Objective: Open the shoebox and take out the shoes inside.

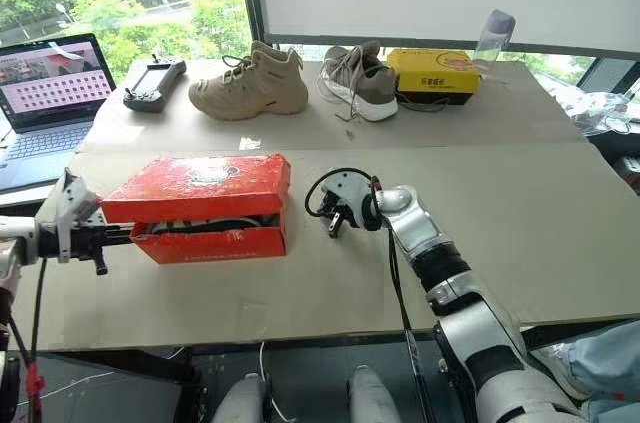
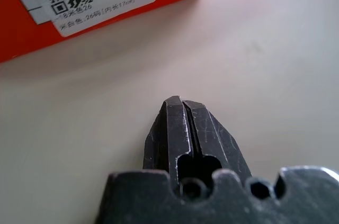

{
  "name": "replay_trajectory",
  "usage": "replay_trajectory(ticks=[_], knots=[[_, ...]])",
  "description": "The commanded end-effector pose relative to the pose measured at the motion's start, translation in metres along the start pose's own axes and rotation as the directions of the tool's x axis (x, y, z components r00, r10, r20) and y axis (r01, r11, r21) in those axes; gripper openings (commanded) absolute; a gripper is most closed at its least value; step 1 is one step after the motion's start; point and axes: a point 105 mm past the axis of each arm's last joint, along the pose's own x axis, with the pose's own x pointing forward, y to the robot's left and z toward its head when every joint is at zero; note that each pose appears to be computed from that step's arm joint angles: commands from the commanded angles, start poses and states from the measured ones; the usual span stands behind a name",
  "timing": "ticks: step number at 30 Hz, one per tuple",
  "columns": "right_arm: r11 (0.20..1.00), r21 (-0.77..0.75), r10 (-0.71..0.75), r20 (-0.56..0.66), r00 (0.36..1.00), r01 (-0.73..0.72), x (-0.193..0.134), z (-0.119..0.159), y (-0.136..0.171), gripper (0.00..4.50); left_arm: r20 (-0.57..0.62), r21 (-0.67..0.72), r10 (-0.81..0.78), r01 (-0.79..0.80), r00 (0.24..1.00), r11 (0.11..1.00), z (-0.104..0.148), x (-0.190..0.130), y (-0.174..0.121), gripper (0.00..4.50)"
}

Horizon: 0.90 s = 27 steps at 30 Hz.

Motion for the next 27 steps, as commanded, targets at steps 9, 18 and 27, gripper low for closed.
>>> replay_trajectory(ticks=[9,18,27], knots=[[0.995,0.093,-0.018,-0.007,1.0,0.019,-0.018,-0.014,-0.009,0.02,0.159,0.181,-0.119,0.09,0.98,0.979,0.062,0.076,-0.027,0.0],[0.876,0.163,-0.434,-0.143,0.89,0.453,-0.078,-0.055,-0.092,0.02,0.288,0.14,-0.022,-0.019,0.957,0.99,0.111,0.146,-0.021,0.0],[0.8,0.198,-0.535,-0.192,0.823,0.567,-0.108,-0.071,-0.116,0.02,0.329,0.142,-0.079,0.033,0.941,0.989,0.127,0.179,-0.044,0.0]])
